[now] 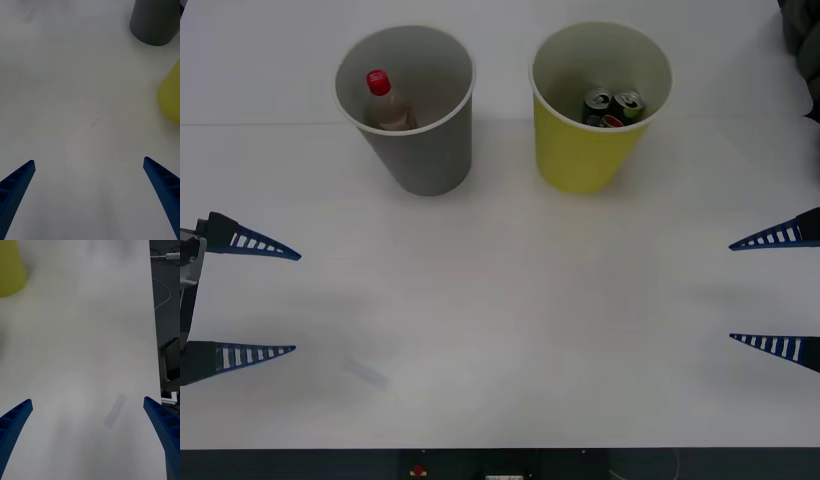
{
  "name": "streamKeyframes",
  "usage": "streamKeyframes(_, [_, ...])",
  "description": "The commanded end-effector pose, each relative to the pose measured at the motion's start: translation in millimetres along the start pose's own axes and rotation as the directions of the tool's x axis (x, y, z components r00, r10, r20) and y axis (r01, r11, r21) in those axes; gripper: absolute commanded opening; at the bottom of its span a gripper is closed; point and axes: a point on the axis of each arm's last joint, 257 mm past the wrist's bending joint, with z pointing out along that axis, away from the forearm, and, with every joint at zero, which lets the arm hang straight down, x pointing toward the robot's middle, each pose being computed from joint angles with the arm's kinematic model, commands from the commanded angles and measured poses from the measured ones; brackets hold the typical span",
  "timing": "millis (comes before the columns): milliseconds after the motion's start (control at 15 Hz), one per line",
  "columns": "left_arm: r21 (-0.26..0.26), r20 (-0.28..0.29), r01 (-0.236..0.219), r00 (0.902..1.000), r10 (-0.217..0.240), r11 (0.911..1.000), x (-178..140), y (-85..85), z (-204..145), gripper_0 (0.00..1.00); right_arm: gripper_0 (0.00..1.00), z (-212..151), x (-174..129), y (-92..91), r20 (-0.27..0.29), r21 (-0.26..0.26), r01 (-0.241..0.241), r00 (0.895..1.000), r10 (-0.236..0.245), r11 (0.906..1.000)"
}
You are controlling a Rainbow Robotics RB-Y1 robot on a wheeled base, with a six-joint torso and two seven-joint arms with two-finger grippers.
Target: Put the can into the green bin and the plastic bottle into the gray bin
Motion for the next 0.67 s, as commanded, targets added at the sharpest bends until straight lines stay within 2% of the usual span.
streamKeyframes(67, [0.013, -0.014, 0.002, 0.9999, -0.002, 0.9999, 7.3, -7.3, -0.6, 1.0, 1.0, 0.0, 0.0, 0.0, 0.0, 0.0, 0.0, 1.0, 0.0, 1.0])
streamKeyframes(667, [0.007, -0.031, 0.01, 0.9995, -0.01, 0.9999, 16.1, -6.3, -2.4, 1.0, 1.0, 0.0, 0.0, 0.0, 0.0, 0.0, 0.0, 1.0, 0.0, 1.0])
